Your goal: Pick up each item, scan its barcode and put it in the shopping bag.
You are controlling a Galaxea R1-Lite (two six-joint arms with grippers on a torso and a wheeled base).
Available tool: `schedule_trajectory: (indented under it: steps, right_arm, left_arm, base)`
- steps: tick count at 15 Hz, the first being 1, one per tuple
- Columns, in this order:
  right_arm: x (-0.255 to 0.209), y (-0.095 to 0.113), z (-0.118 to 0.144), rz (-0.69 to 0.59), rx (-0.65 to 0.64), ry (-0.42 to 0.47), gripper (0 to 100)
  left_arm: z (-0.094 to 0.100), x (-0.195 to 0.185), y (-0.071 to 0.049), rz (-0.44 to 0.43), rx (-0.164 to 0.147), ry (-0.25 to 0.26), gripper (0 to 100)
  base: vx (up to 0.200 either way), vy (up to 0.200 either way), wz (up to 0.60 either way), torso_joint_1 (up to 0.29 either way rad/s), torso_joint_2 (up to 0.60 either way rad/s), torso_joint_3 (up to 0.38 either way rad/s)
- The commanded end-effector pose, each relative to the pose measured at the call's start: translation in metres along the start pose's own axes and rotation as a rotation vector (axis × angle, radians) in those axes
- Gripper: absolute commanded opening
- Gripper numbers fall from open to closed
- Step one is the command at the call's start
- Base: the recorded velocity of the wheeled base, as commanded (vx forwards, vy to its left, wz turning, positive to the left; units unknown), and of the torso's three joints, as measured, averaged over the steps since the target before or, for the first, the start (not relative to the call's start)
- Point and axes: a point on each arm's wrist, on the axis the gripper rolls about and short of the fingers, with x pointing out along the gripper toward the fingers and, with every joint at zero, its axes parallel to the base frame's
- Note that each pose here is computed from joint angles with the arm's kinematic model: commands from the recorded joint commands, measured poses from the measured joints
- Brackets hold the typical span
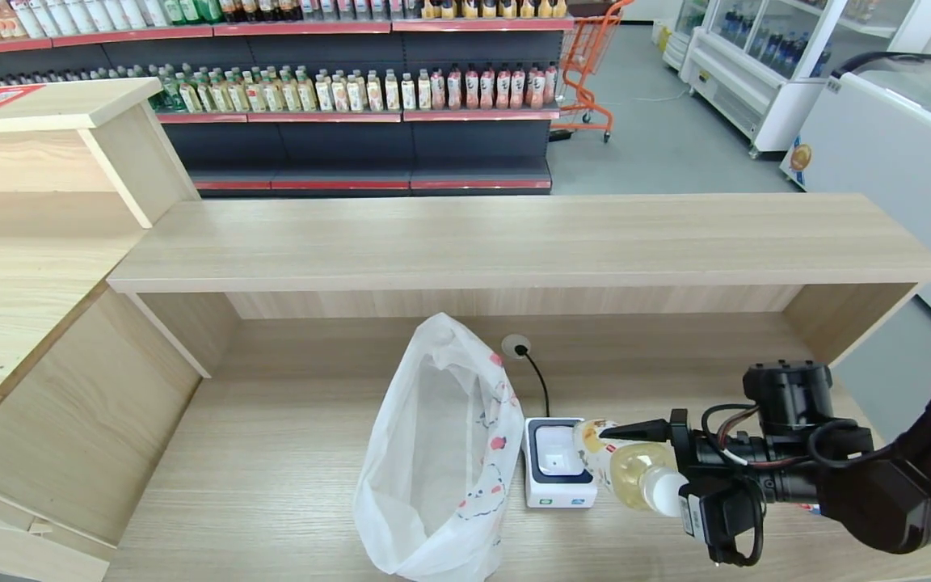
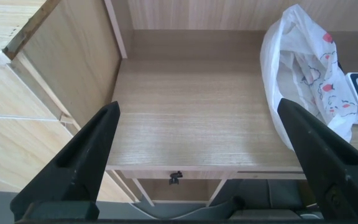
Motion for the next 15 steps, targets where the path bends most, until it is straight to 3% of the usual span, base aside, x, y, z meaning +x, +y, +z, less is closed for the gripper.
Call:
schedule_trajectory:
  steps: [1, 15]
  right_arm:
    - [0.007, 0.004, -0.007, 0.011, 0.006, -0.009, 0]
    - [0.020, 0.003, -0.025, -0.004, -0.094, -0.025, 0]
  left_arm:
    - [0.000, 0.000, 0.000, -0.001, 0.000, -0.001, 100]
    - [0.000, 0.000, 0.000, -0.001, 0.000, -0.001, 100]
  base:
    - [0.000, 0.000, 0.00, 0.000, 0.00, 0.000]
    - [0.000, 0.000, 0.00, 0.000, 0.00, 0.000]
